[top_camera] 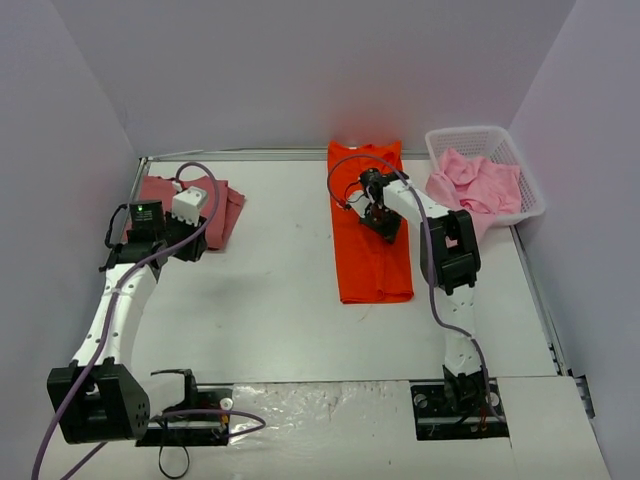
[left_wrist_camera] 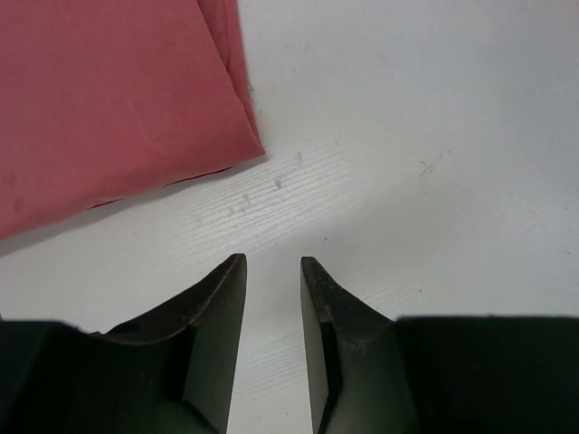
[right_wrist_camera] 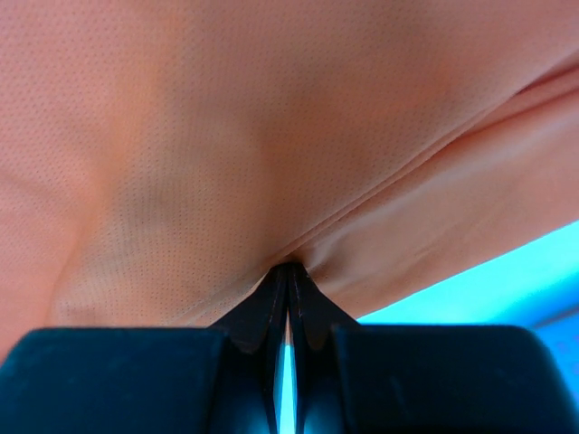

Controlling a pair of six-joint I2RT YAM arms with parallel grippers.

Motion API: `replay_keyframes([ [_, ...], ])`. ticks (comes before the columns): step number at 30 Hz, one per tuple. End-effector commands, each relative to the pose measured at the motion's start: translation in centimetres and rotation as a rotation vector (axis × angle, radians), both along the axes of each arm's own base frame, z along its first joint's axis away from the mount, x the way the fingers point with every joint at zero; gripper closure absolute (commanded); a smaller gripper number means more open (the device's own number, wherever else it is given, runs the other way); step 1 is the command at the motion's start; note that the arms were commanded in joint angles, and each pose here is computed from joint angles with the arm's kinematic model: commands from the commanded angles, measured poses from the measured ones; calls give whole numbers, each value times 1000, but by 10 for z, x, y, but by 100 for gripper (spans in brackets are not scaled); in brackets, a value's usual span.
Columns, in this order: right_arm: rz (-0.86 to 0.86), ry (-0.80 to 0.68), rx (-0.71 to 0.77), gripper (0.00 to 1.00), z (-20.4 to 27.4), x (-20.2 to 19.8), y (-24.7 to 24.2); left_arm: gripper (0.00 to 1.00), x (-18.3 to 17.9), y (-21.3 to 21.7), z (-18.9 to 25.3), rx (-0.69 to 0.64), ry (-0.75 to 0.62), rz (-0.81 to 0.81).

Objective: Fold and stack the t-shirts
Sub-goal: Rotate the tshirt 90 degrees

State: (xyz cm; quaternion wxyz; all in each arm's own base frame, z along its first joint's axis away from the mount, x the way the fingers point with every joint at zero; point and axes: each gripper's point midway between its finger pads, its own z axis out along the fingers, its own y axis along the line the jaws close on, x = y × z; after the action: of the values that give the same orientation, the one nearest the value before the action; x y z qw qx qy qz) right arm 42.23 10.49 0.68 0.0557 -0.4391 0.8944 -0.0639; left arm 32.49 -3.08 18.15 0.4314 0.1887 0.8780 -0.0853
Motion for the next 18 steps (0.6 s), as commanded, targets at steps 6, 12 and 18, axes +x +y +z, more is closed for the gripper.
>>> replay_keyframes([
  [6,19,-3,8,100,-42,20,13,70,5,-13,-1,7,8,-47],
  [12,28,1,-8,100,-41,14,16,70,5,-24,-6,31,18,-85],
  [18,28,-20,96,98,9,-10,21,69,4,-36,4,93,-11,-118],
])
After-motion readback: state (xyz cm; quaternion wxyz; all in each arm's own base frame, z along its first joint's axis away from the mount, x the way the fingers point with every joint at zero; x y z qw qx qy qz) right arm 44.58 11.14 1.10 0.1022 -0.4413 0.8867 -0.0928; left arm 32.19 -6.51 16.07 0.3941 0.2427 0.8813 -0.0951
